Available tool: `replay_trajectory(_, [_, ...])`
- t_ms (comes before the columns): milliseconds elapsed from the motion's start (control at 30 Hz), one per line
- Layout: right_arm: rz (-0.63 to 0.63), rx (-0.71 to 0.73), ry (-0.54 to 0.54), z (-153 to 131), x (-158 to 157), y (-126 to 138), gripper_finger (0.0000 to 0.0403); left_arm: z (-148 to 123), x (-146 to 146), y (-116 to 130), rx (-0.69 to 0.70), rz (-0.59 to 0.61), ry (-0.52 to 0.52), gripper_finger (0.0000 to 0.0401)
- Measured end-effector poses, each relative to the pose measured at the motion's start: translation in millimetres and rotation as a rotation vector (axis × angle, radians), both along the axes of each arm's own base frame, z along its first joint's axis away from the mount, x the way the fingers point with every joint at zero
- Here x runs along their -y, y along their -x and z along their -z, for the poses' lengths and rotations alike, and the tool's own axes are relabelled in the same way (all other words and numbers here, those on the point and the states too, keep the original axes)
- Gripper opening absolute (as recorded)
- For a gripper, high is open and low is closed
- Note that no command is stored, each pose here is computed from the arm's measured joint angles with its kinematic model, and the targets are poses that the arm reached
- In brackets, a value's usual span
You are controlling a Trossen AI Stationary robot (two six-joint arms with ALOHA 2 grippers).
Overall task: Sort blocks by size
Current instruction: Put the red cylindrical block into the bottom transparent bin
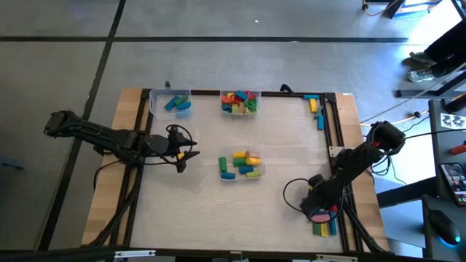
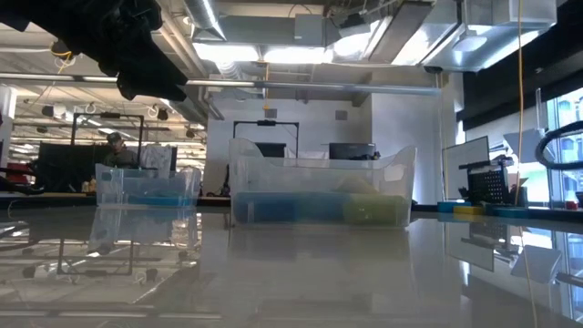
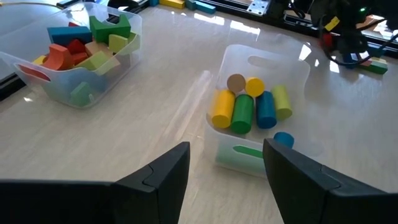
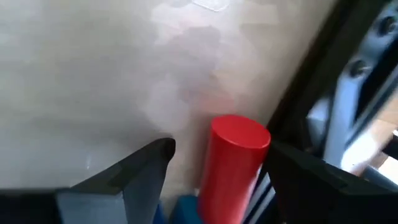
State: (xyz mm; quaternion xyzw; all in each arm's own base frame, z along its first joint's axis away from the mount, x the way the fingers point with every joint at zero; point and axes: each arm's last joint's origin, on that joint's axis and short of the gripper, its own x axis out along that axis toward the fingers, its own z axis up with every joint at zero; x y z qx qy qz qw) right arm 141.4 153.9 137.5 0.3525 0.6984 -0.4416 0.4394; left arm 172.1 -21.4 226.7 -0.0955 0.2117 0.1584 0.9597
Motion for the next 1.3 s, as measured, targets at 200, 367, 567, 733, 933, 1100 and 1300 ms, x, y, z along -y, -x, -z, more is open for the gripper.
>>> replay_trajectory(200, [0.02, 0.045, -0.031, -3, -3, -4, 0.0203, 0, 0, 0, 0.0, 0.0, 0.0, 0.0198])
replay_trajectory(367, [0.016, 0.072, -0.044, -2, -4, -6, 0.014, 0, 0, 0, 0.0, 0.0, -0.001, 0.0198])
replay_trajectory(567, [-0.011, 0.072, -0.046, -3, -4, -5, 0.0137, 0, 0, 0, -0.001, 0.001, -0.003, 0.0198])
replay_trajectory(733, [-0.043, 0.093, -0.024, -3, -2, -6, 0.015, 0, 0, 0, -0.001, 0.001, -0.003, 0.0198])
replay_trajectory(933, [-0.097, 0.221, 0.057, -10, 3, -21, 0.0142, 0, 0, 0, -0.001, 0.001, -0.003, 0.0198])
replay_trajectory(1100, [-0.155, 0.332, 0.108, -17, 12, -40, 0.0142, 0, 0, 0, -0.001, 0.001, -0.003, 0.0198])
replay_trajectory(1300, [-0.221, 0.393, 0.14, -24, 24, -57, 0.0143, 0, 0, 0, -0.001, 0.001, -0.003, 0.0198])
